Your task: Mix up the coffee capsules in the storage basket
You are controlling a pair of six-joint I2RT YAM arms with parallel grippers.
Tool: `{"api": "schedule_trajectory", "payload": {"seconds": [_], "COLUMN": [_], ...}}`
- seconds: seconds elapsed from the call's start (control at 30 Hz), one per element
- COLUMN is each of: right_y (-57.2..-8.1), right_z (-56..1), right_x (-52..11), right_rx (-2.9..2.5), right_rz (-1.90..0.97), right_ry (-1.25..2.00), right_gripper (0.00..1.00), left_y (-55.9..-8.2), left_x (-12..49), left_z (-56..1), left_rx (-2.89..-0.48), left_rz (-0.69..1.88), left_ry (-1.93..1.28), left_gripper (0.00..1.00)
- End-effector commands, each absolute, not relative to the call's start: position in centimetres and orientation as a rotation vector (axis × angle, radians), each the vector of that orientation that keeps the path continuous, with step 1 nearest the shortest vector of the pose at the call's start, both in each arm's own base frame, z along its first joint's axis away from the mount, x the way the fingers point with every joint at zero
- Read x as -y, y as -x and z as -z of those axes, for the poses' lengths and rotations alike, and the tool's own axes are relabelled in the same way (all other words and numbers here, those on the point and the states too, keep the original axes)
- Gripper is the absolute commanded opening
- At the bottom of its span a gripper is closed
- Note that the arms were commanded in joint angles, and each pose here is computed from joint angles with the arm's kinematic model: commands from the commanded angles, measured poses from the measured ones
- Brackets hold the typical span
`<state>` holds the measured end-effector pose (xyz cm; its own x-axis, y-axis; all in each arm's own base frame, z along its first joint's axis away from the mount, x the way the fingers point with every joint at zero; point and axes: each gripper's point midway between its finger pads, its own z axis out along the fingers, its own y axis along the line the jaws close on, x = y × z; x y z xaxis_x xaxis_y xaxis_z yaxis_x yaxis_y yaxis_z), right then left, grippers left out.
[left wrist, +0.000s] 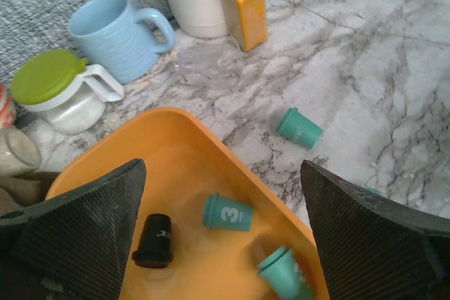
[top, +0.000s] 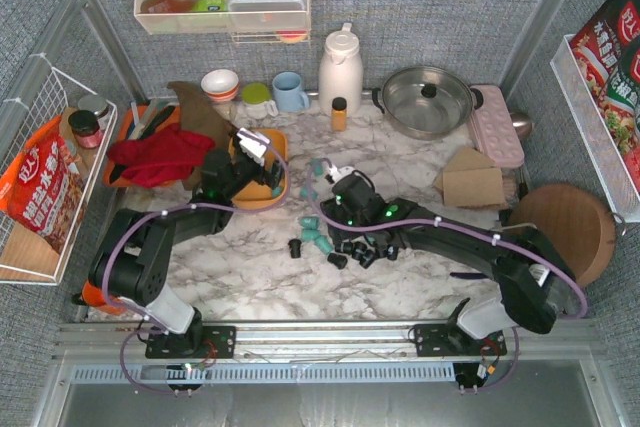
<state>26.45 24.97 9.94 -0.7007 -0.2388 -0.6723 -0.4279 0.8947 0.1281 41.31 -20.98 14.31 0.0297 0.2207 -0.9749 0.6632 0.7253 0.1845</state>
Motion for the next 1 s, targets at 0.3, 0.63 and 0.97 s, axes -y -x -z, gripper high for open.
{"api": "schedule_trajectory", "payload": {"seconds": [0.3, 0.63, 0.97], "right_y": [-25.5, -25.3, -25.2], "right_z": [-5.2, -3.3, -3.2], "right_x": [-24.2, -25.6, -25.5], "right_rx": [-2.514, -2.543, -2.544], "right_rz": [-0.111, -0.135, -0.128], "right_ry": [0.236, 0.215, 0.227], "right_gripper": [0.63, 0.58, 0.4], "left_y": [-40.1, -39.4, -39.2], "left_x": [20.3, 20.5, 21.1], "left_z": [-22.7, -24.0, -23.7], "left_rx": [-1.39, -1.362, -1.364], "left_rz": [0.457, 0.493, 0.52], "left_ry": [-0.559, -0.545, -0.564], "left_gripper": [0.99, 0.99, 0.99]}}
